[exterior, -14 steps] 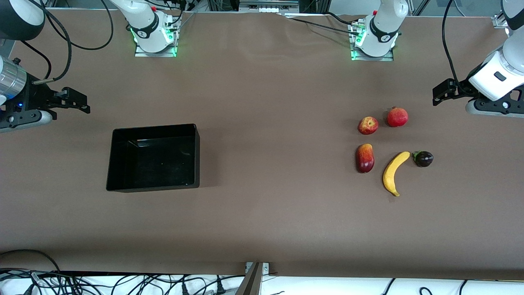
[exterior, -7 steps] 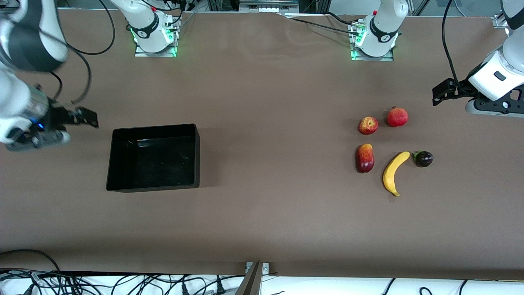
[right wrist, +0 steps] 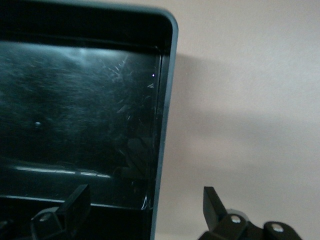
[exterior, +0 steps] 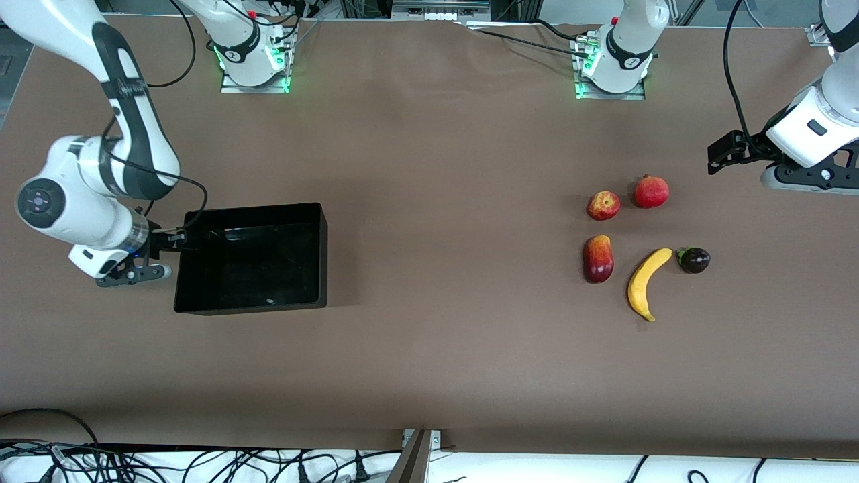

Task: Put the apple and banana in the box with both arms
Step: 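Push the black box with the right gripper toward the fruit cluster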

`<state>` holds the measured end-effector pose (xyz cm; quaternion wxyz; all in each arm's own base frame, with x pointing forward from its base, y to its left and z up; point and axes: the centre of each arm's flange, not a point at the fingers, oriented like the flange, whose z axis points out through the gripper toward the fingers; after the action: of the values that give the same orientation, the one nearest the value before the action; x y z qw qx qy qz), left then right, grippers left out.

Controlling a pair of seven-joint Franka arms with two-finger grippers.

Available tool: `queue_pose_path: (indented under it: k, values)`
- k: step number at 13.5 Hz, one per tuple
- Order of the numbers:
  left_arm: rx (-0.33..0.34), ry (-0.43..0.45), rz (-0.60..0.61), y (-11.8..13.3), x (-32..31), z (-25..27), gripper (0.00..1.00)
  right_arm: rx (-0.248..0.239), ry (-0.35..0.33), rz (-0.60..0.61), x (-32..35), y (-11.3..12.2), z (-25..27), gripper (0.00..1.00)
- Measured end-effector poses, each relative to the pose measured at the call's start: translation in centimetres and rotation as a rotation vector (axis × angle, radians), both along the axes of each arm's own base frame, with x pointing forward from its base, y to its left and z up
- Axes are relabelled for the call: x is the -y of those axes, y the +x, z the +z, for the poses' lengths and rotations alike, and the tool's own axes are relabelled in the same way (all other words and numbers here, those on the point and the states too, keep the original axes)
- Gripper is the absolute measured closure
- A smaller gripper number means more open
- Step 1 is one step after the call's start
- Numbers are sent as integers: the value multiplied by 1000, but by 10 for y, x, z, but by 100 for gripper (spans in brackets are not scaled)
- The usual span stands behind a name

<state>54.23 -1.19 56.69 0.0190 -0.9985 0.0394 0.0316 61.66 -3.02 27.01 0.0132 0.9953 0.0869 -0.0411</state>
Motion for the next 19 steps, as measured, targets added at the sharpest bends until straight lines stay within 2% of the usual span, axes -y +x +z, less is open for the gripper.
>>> queue_pose_path:
  k: [2, 3, 8, 11, 13, 15, 19]
  values:
    - [-1, 0, 0, 0, 0, 0, 0, -12, 1, -7, 5, -3, -19, 3]
    - [-1, 0, 0, 0, 0, 0, 0, -16, 0, -10, 7, -5, -23, 9]
    - [-6, 0, 0, 1, 0, -3, 0, -27, 1, -17, 11, -9, -28, 68]
    - [-9, 0, 0, 2, 0, -5, 0, -23, 4, -19, 10, -8, -27, 96]
    - [-9, 0, 0, 2, 0, -5, 0, -10, 8, -14, 6, -4, -21, 95]
    - [-9, 0, -1, 2, 0, -5, 0, 14, 42, 4, -19, 2, -6, 95]
    - [-10, 0, -1, 2, 1, -5, 0, 14, 115, 62, -121, 12, 34, 95]
